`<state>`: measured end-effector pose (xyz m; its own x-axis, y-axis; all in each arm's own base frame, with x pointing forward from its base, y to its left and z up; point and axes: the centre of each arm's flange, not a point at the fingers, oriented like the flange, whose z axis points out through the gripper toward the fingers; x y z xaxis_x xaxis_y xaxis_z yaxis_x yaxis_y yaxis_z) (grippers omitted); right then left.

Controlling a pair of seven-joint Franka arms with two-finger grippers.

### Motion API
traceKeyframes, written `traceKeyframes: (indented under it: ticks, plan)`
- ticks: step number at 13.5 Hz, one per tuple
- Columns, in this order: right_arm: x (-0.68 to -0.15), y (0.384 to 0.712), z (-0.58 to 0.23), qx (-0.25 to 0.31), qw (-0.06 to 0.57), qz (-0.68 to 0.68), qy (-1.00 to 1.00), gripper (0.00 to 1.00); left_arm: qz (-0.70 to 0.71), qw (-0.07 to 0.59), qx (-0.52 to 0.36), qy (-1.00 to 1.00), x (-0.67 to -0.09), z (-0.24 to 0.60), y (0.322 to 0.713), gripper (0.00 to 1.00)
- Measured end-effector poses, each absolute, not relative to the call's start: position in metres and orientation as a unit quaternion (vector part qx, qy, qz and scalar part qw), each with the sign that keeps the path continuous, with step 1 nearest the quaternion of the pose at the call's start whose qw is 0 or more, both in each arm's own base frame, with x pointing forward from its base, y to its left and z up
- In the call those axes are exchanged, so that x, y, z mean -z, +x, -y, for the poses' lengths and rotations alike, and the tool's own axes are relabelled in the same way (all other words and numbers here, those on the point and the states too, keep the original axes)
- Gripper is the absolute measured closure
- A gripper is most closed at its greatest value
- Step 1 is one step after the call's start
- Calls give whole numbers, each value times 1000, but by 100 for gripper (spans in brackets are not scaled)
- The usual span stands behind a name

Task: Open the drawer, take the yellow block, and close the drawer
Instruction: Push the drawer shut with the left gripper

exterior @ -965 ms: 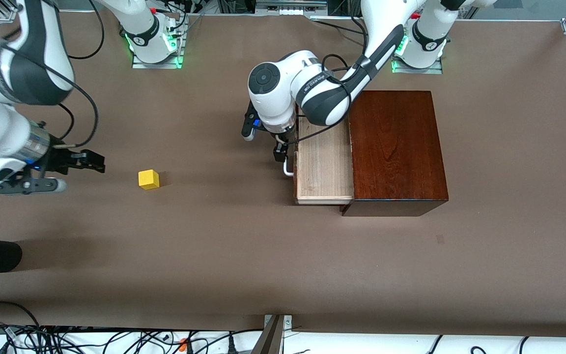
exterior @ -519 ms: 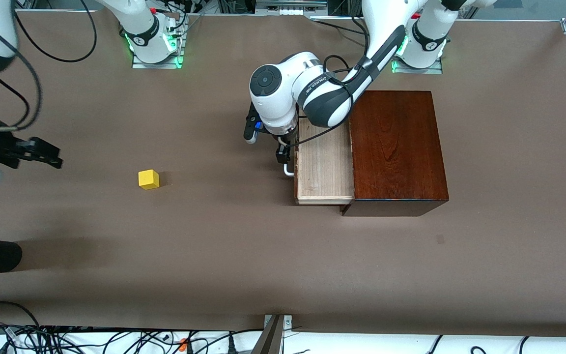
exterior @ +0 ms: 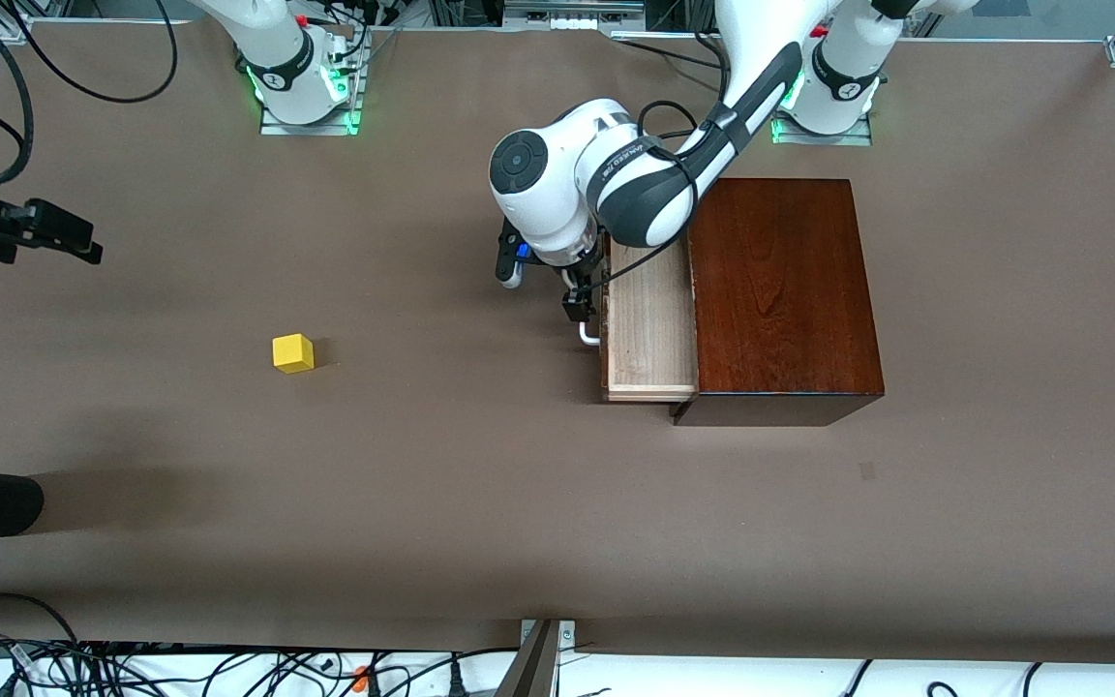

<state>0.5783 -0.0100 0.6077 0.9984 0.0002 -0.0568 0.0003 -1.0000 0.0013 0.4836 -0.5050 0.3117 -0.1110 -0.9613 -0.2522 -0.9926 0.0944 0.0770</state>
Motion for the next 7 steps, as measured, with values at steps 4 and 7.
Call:
traceKeyframes:
  ticks: [4, 7]
  plan:
    - [-605, 566, 2, 37, 1, -12, 999, 0, -711, 81, -158, -680, -304, 475, 497, 0]
    - [-604, 565, 16, 38, -1, 0, 999, 0, -703, 82, -181, -683, -303, 456, 504, 0]
